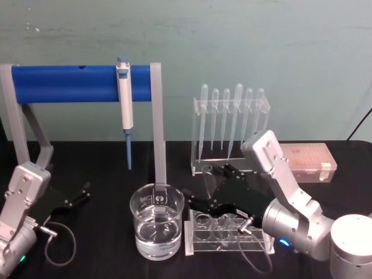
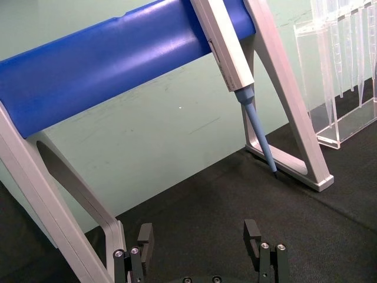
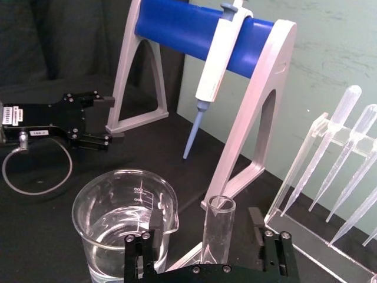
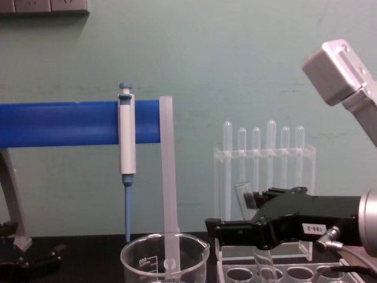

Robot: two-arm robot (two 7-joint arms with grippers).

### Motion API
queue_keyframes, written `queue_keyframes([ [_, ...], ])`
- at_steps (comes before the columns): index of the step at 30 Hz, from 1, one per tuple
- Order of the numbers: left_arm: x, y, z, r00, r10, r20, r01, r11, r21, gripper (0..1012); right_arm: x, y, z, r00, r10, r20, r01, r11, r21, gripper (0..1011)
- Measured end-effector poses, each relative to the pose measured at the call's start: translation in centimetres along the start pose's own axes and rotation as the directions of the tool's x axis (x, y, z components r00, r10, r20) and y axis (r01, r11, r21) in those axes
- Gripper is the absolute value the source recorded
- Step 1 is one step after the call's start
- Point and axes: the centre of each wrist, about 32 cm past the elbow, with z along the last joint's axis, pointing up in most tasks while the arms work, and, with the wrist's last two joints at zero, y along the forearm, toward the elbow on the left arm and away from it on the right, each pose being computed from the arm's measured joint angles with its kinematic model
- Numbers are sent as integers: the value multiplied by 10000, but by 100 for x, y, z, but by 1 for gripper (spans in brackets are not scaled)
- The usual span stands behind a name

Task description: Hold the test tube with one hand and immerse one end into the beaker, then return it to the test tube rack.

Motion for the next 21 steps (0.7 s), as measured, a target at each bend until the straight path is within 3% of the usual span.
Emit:
queue_keyframes([
  [7,0,0,0,10000,1,0,-1,10000,0,1000,7,-7,14,9999,-143,-46,143,9999,-58,760],
  [21,0,0,0,10000,0,-1,0,10000,0,1000,30,-44,22,9994,-290,-176,292,9995,107,289],
])
